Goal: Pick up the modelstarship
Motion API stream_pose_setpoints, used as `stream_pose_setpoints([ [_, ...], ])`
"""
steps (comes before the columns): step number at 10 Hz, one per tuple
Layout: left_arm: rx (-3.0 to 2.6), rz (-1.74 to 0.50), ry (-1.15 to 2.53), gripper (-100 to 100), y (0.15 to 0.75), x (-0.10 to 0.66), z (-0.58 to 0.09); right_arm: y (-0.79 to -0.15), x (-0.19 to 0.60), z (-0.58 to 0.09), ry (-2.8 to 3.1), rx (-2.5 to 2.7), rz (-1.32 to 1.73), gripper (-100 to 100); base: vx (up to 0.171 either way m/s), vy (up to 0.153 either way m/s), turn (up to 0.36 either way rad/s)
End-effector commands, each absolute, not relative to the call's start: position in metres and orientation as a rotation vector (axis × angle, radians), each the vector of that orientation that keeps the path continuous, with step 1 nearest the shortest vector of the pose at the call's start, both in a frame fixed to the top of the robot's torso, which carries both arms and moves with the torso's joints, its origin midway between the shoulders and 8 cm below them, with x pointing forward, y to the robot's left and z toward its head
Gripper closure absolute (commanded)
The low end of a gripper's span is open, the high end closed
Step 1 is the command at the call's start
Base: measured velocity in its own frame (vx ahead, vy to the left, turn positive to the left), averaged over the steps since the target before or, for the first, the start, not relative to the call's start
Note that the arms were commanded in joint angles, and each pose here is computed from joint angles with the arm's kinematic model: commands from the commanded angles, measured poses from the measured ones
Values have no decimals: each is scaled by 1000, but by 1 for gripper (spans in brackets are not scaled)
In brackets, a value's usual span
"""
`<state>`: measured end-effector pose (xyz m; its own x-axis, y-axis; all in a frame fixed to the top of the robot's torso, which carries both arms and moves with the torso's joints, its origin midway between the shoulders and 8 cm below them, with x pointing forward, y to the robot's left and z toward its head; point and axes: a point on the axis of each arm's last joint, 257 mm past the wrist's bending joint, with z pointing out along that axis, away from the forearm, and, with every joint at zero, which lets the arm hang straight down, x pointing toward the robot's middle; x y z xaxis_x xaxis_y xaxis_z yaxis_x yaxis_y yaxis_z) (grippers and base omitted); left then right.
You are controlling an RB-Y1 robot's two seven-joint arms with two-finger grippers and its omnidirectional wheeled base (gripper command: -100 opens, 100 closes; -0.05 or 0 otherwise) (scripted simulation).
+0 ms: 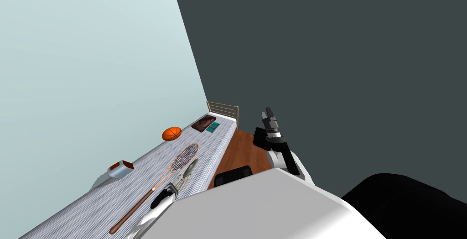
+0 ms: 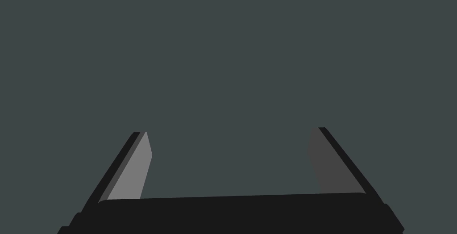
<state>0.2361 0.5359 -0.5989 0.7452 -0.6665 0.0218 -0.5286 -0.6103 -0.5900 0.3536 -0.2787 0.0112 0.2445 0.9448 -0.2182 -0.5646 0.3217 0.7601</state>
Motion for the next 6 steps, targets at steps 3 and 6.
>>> stream_pose_setpoints([
  [3, -2439, -271, 848, -100, 538, 216, -609, -279, 354, 11, 749, 612, 1123, 0, 42, 7, -7],
  [6, -2461, -253, 829, -100, 539, 209, -612, -279, 354, 11, 749, 612, 1123, 0, 24, 6, -5],
])
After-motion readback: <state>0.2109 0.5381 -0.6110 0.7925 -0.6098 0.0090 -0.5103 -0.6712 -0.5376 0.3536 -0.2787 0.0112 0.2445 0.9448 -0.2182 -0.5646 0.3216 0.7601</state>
